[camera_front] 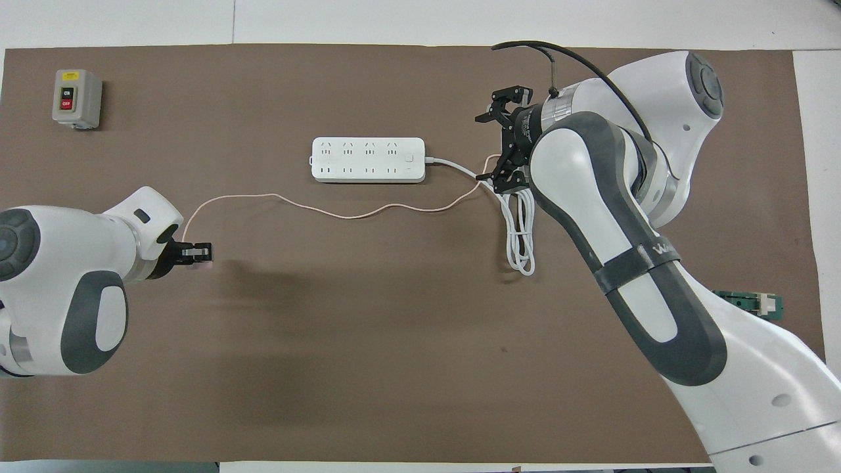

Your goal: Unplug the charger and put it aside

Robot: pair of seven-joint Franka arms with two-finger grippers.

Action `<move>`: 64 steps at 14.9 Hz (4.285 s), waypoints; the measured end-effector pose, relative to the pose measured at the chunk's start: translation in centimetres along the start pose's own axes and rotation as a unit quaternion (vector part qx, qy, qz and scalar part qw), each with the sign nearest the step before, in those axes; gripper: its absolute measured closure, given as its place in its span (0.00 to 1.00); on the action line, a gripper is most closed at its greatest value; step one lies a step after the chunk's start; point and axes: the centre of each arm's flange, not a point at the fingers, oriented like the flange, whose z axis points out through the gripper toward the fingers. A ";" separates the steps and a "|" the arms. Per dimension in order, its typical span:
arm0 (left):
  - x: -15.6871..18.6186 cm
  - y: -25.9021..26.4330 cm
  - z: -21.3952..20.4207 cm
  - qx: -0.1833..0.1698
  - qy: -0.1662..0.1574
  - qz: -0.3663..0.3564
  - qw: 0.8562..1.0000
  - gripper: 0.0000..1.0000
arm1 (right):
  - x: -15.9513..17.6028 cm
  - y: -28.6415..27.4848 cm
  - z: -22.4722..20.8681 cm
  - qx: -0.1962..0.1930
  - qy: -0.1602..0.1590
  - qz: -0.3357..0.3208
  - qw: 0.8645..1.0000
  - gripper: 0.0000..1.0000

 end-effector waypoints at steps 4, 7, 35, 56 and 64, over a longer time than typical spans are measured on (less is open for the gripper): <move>-0.4 -2.4 0.3 0.002 -0.005 0.009 1.000 0.47 | 0.5 0.4 -0.3 -0.008 0.042 -0.056 0.998 0.00; -0.6 -4.5 0.4 0.002 -0.015 0.018 1.000 0.14 | 0.3 1.0 -1.8 -0.031 0.066 -0.133 0.989 0.00; 9.6 -2.6 -28.0 0.010 0.001 -0.044 0.999 0.00 | 11.1 7.1 -26.1 -0.245 0.082 -0.630 0.733 0.00; 8.2 0.5 -27.0 0.042 -0.054 -0.010 0.998 0.00 | 10.1 8.5 -28.6 -0.272 0.087 -0.639 0.714 0.00; 8.3 0.8 -27.1 0.031 -0.052 -0.009 0.998 0.00 | 11.3 8.3 -28.3 -0.282 0.093 -0.632 0.716 0.00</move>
